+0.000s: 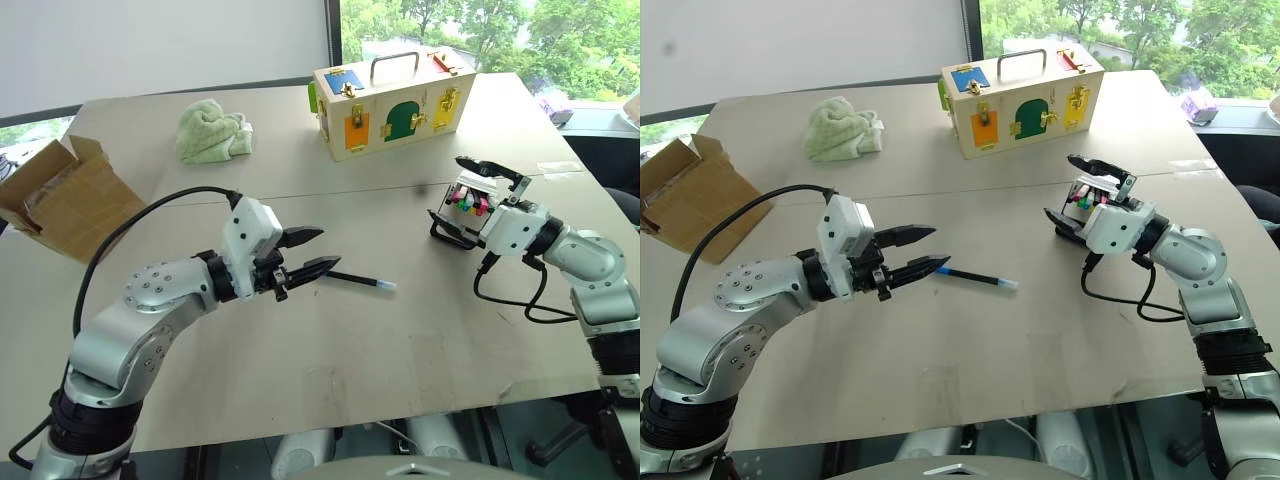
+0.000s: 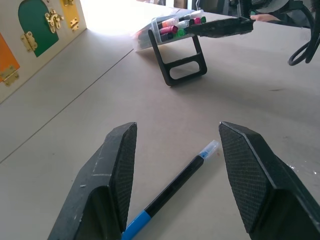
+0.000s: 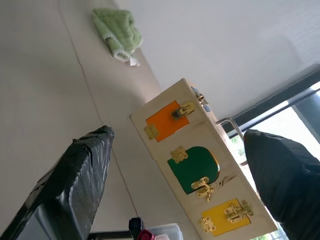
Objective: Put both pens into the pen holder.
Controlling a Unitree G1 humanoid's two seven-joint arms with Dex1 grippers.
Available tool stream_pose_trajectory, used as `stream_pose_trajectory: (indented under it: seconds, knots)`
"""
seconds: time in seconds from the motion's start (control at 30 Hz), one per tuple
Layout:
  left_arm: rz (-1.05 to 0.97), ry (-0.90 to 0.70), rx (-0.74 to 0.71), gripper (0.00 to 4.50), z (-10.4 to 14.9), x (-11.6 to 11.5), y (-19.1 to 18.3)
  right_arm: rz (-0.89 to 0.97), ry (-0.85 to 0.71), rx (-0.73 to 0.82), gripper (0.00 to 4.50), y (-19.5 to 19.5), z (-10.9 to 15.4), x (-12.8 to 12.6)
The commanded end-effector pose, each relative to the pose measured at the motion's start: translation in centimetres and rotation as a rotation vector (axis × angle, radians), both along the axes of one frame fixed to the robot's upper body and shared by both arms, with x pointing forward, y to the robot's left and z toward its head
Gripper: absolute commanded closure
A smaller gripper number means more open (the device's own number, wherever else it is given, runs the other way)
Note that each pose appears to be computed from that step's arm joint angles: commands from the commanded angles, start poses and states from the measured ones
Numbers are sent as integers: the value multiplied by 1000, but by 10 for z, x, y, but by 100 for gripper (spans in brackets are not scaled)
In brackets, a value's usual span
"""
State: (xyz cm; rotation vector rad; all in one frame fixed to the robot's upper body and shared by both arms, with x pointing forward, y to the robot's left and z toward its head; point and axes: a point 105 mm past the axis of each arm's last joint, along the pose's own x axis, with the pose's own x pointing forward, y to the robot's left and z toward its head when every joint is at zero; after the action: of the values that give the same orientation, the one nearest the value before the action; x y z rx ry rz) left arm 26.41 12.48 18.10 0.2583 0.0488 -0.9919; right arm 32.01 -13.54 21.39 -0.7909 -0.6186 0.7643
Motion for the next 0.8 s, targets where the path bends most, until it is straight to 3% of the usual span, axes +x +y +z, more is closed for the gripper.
stream_pose_trajectory:
  seconds: [0.03,0.13,0.2,0.27,0.37,0.43,0.67,0.8]
  knots:
    - [-15,22,32,182,-10,-1,8,146,192,214,6,12,17,-19]
    - [-93,36,103,182,-22,3,12,341,568,176,6,37,-18,-57]
    - [-116,5,119,182,-24,13,14,369,672,139,6,41,-33,-69]
    - [-164,-28,148,182,-28,17,15,348,722,99,6,38,-47,-71]
    - [-267,-51,217,113,-36,21,18,285,756,117,0,25,-57,-65]
    - [-326,-33,256,37,-44,27,22,254,784,130,0,17,-63,-64]
    - [-412,17,375,37,-72,71,27,156,890,144,0,0,-77,-75]
    - [-451,64,340,37,-75,84,21,116,928,130,0,-6,-84,-83]
